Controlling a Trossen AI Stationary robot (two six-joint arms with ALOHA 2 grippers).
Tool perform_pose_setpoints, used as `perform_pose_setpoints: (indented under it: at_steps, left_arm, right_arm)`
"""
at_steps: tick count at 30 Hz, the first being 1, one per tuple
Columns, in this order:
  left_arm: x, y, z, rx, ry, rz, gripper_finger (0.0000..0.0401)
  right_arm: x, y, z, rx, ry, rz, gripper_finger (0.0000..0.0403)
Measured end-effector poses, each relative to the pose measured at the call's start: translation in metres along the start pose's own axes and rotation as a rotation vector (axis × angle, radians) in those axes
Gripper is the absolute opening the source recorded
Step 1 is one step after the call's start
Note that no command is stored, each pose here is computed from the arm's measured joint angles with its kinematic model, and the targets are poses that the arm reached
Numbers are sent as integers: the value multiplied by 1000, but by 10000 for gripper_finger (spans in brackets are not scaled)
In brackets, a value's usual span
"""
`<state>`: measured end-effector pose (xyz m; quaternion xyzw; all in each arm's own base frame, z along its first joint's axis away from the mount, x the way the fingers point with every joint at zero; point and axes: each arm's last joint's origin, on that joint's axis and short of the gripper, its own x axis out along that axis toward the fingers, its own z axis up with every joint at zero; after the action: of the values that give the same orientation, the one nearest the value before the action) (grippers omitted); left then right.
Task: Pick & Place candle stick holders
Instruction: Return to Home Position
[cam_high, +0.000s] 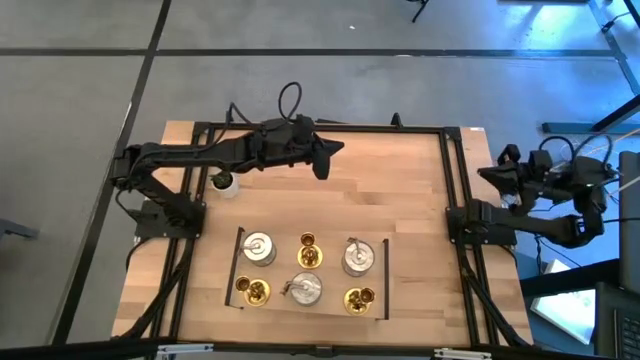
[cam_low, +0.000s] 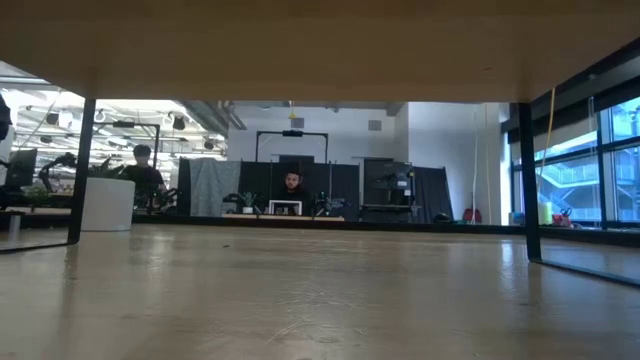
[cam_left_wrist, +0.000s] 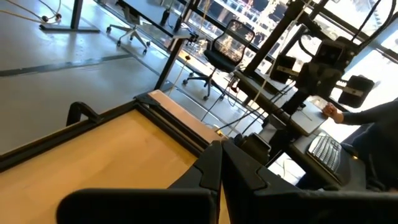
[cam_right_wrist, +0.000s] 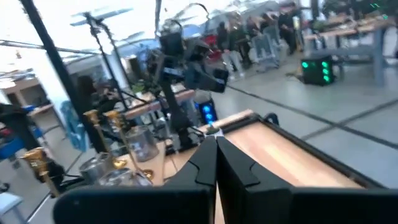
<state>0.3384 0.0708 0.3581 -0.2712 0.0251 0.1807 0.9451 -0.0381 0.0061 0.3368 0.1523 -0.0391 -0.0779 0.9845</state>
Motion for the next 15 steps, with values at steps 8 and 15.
perform_pose_setpoints:
  at_steps: [8,15]
  left_arm:
    - [1,5,3,-21,14,-24,2]
    - [1,3,2,-37,41,-65,2]
  right_arm:
    - [26,-2,-22,17,67,1,4]
    - [46,-9,-36,22,47,-38,4]
